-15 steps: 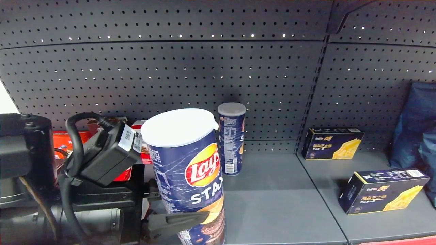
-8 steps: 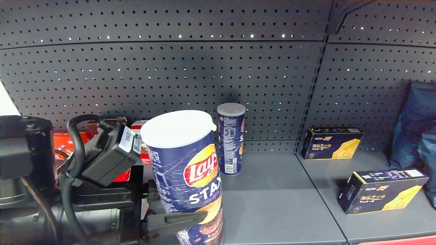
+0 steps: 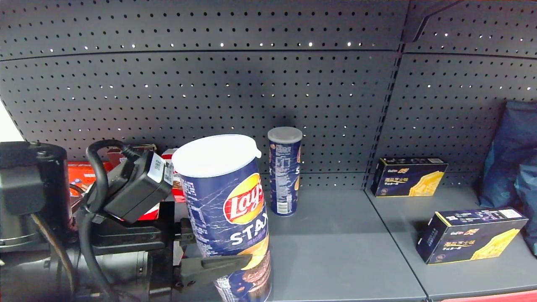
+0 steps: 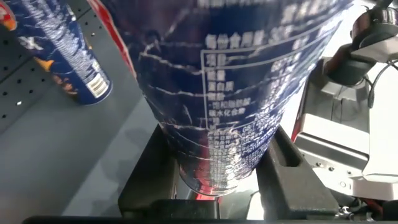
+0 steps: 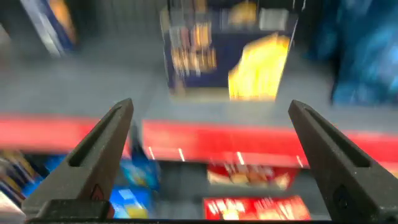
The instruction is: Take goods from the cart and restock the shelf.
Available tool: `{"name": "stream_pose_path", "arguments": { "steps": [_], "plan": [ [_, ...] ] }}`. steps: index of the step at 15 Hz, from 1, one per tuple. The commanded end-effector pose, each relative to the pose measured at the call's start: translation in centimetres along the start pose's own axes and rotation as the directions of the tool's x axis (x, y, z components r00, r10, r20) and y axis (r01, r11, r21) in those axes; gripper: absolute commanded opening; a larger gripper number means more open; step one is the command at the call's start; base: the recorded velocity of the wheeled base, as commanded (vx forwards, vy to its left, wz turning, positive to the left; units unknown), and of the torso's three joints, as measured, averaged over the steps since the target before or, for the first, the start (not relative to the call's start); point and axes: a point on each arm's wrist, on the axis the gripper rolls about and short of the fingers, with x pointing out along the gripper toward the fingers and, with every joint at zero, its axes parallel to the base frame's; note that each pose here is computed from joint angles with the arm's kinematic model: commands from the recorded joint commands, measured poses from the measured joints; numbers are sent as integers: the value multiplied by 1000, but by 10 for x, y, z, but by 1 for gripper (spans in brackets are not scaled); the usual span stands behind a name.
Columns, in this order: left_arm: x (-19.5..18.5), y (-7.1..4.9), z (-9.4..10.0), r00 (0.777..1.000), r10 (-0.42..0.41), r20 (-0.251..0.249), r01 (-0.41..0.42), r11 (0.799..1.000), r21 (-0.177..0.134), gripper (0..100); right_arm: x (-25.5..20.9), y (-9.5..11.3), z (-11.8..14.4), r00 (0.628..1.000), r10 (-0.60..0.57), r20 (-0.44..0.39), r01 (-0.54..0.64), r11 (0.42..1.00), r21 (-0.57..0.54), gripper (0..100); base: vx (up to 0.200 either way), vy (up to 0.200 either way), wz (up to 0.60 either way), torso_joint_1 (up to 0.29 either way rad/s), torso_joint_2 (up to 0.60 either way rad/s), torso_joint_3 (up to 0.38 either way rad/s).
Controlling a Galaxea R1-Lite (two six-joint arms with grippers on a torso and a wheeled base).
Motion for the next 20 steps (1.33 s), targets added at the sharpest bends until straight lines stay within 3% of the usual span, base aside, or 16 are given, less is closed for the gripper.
{"name": "stream_pose_path", "arguments": {
  "steps": [1,4,7,11,13,16,18,20],
  "plan": [
    [8,5,-3,1000,0,-21,0,1000,-15,0,36,1,117,990,138,32,-141,986,89,100,0,0,0,0,0,0],
    [12,8,-2,1000,-1,-25,0,1000,-17,0,60,3,127,969,245,-29,-242,967,79,100,0,0,0,0,0,0],
    [11,7,-5,999,-2,-32,1,1000,-22,0,90,12,131,918,378,-121,-376,926,36,100,0,0,0,0,0,0],
    [10,10,-4,1000,10,-29,-11,1000,-27,0,160,41,159,842,499,-206,-508,861,12,100,0,0,0,0,0,0],
    [9,10,-3,1000,14,-25,-14,1000,-27,0,184,48,160,823,515,-240,-526,850,24,100,0,0,0,0,0,0],
    [3,18,-4,998,56,-21,-57,998,-38,0,233,69,150,776,554,-301,-577,816,16,100,0,0,0,0,0,0],
    [3,18,-5,998,56,-23,-57,998,-39,0,267,80,137,752,612,-243,-631,776,3,100,0,0,0,0,0,0],
    [3,18,-5,998,57,-23,-58,998,-39,0,287,89,125,741,625,-246,-643,766,7,100,0,0,0,0,0,0]
  ]
}}
